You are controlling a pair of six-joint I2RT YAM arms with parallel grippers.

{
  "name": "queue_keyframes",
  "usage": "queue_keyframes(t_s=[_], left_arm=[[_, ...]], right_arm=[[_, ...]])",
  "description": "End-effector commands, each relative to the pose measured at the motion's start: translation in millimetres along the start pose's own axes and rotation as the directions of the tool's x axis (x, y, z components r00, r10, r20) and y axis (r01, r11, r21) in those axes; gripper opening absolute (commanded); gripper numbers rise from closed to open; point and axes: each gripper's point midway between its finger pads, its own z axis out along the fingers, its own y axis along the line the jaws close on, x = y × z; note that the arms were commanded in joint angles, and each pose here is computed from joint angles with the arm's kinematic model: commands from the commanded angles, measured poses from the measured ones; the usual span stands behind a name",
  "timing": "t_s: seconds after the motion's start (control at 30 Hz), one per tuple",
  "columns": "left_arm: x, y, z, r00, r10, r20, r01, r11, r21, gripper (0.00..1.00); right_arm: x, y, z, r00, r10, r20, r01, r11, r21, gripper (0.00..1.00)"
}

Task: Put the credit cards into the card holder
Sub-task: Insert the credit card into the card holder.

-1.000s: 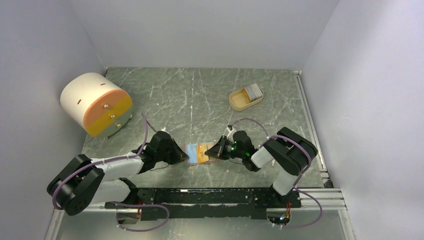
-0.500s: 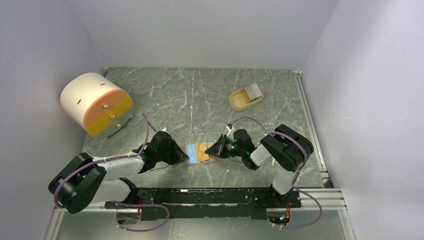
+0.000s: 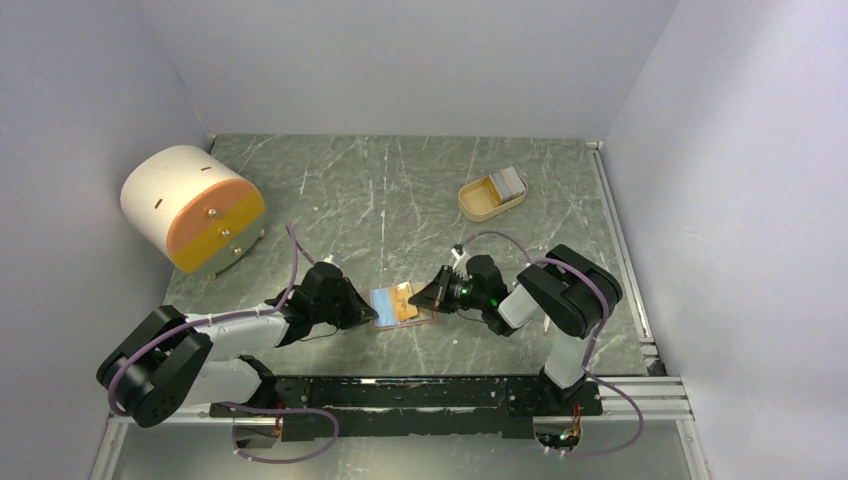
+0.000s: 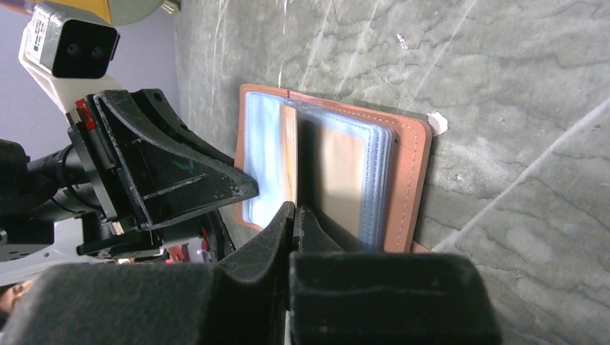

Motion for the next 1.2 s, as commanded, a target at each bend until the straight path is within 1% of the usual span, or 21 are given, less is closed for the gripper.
queue_keyframes(t_s=[0.0, 0.23, 0.3, 0.4, 0.5, 0.6, 0.7, 0.83, 1.17], left_arm=[[3, -10, -1, 0.999, 0.03, -0.021, -0.029, 0.999, 0.046, 0.16], [1, -14, -1, 0.999, 0.041, -0.015, -0.04, 0.998, 0.054, 0.17], [-1, -15, -1, 0.999, 0.049, -0.01, -0.048, 0.997, 0.054, 0.17], [0, -17, 0, 0.998, 0.059, -0.016, -0.058, 0.996, 0.06, 0.17], [2, -17, 0, 0.998, 0.063, -0.025, -0.061, 0.996, 0.067, 0.19], [3, -23, -2, 0.997, 0.067, -0.033, -0.063, 0.993, 0.101, 0.23], [4, -30, -5, 0.997, 0.064, -0.033, -0.059, 0.988, 0.141, 0.25], [4, -33, -5, 0.997, 0.072, -0.029, -0.067, 0.984, 0.166, 0.28], [7, -40, -2, 0.996, 0.079, -0.047, -0.068, 0.977, 0.204, 0.29]], right_arm=[[2, -12, 0, 1.0, 0.018, 0.021, -0.019, 0.999, 0.036, 0.0], [19, -13, 2, 1.0, 0.023, -0.019, -0.021, 0.996, 0.087, 0.0], [20, -14, 3, 0.999, 0.03, -0.023, -0.028, 0.995, 0.096, 0.02], [16, -15, 5, 1.0, 0.009, -0.022, -0.006, 0.992, 0.129, 0.11], [14, -29, 1, 0.999, -0.013, -0.038, 0.022, 0.971, 0.24, 0.21], [9, -32, -5, 0.997, -0.061, -0.046, 0.071, 0.952, 0.297, 0.23], [4, -33, -9, 0.994, -0.094, -0.048, 0.104, 0.938, 0.331, 0.28], [2, -23, -6, 0.991, -0.119, -0.055, 0.13, 0.942, 0.31, 0.3], [18, -1, 8, 0.991, -0.099, -0.09, 0.114, 0.977, 0.183, 0.31]])
